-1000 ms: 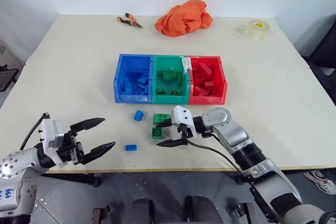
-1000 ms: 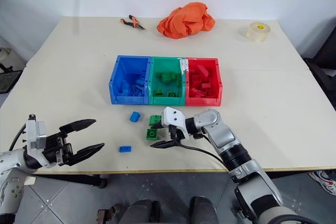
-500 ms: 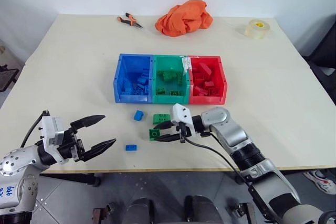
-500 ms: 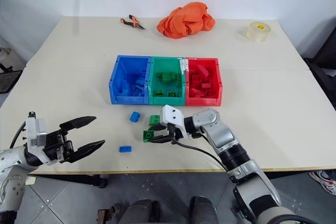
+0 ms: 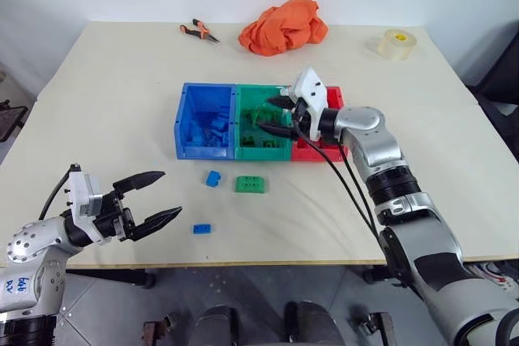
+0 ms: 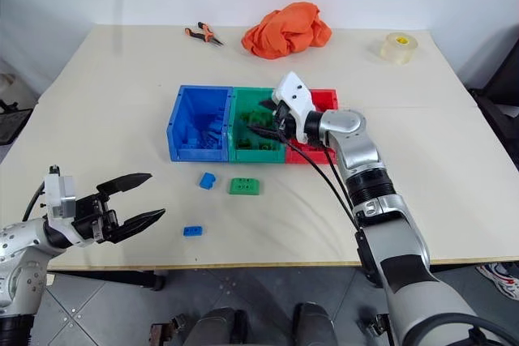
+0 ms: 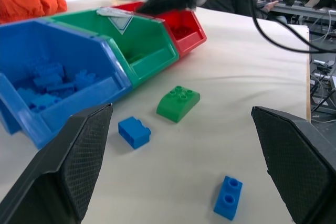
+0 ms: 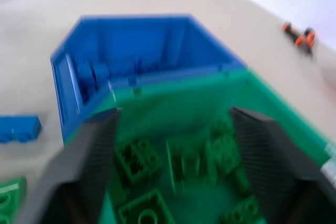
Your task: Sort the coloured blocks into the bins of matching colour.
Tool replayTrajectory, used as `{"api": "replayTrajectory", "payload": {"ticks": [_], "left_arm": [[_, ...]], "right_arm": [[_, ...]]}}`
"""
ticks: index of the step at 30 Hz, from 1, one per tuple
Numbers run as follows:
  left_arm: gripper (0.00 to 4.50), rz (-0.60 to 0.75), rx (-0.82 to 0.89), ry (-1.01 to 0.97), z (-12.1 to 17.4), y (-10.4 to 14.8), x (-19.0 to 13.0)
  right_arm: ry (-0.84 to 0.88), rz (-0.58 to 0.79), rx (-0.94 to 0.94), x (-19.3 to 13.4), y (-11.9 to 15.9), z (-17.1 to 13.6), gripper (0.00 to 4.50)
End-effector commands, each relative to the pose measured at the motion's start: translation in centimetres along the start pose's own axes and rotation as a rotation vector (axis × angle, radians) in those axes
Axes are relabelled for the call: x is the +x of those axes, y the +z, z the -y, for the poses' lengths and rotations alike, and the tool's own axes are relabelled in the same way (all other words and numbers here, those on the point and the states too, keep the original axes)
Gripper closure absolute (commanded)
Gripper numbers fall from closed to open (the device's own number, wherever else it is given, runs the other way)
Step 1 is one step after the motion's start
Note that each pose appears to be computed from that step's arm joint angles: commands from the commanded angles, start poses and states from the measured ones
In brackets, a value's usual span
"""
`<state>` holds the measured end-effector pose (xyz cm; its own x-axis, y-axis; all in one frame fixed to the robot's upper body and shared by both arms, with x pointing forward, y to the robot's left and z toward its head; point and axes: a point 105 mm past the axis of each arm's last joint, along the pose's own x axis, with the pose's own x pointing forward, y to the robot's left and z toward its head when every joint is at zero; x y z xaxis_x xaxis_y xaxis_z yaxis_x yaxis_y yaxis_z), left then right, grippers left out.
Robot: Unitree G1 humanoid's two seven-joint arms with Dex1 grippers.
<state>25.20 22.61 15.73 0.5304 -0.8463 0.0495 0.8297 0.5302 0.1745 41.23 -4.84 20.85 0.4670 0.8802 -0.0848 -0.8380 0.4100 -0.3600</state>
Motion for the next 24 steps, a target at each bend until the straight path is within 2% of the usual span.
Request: {"api": "replayTrajectory", "payload": {"ticks": [1, 6, 12, 20, 24], "left_arm": [[0.00, 0.010, 0.021, -0.006, -0.2, 0.3, 0.0], [0.00, -0.006, 0.016, -0.024, -0.4, 0.1, -0.6], [0.00, -0.057, 0.003, -0.029, -1.4, -0.9, -2.0], [0.00, -0.067, -0.003, -0.041, -1.9, -1.3, -2.4], [0.00, -0.055, -0.005, -0.053, -2.0, -1.2, -2.5]], "right_arm": [[0.018, 0.070, -0.064, -0.2, 2.1, -0.1, 0.03], [0.092, 0.079, -0.068, -2.0, 1.9, -1.3, 0.03], [0.283, -0.018, -0.021, -9.1, -1.4, -5.1, 0.03], [0.188, -0.273, 0.088, -18.4, -5.6, -6.0, 0.03], [0.154, -0.304, 0.099, -19.5, -5.8, -6.3, 0.03]]}}
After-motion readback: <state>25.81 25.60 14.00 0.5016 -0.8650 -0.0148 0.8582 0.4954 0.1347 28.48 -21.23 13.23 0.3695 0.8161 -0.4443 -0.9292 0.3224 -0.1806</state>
